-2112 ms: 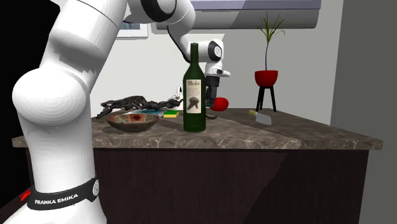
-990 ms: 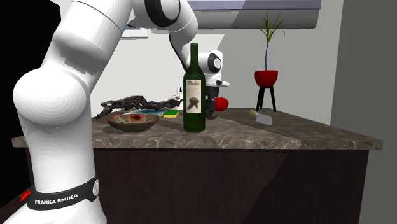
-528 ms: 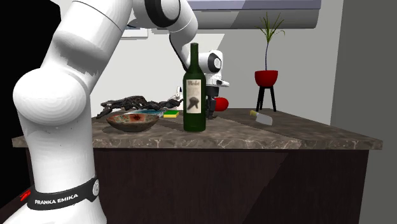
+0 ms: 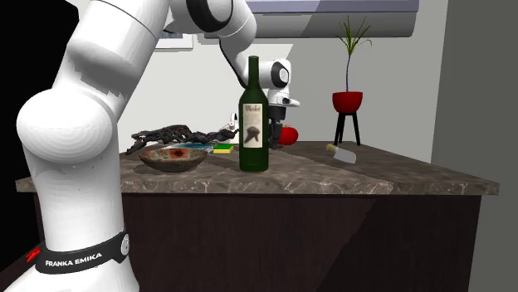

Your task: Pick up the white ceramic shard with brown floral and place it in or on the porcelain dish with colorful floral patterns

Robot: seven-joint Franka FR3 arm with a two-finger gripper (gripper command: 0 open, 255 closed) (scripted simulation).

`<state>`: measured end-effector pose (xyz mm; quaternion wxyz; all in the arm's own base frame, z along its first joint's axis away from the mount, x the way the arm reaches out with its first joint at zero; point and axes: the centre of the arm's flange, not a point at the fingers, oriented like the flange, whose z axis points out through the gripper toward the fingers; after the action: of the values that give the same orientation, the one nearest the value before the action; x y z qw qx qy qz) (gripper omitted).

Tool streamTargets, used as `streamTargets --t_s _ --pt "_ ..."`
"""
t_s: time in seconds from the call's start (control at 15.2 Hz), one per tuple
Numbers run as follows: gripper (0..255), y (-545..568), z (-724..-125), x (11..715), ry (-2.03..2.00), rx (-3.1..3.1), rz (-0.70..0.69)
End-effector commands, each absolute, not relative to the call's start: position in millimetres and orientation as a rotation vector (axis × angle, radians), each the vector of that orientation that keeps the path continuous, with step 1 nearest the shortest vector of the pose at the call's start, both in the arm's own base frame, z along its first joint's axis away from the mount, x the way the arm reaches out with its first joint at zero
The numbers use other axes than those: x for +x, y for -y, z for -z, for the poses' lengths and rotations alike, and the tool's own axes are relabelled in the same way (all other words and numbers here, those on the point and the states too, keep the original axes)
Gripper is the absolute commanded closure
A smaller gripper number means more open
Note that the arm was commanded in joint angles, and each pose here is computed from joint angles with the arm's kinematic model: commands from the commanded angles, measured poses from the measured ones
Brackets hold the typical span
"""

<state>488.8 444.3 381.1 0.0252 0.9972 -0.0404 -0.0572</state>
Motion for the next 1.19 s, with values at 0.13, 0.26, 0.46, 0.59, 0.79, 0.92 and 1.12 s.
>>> streamTargets --t_s 0.13,0.26,0.46,0.59,0.79,0.92,1.12 --pt "255 -445 -402 489 0.125 3.083 0.177" --pt "255 -445 -412 489 0.125 3.083 0.177" --pt "255 -445 -428 489 0.125 3.083 0.177" --pt "255 -445 -439 489 0.125 3.083 0.177" --pt "255 -445 -455 489 0.125 3.083 0.177" --pt "255 -445 -465 489 0.125 3.083 0.177" --pt "255 -445 -476 489 0.125 3.083 0.177"
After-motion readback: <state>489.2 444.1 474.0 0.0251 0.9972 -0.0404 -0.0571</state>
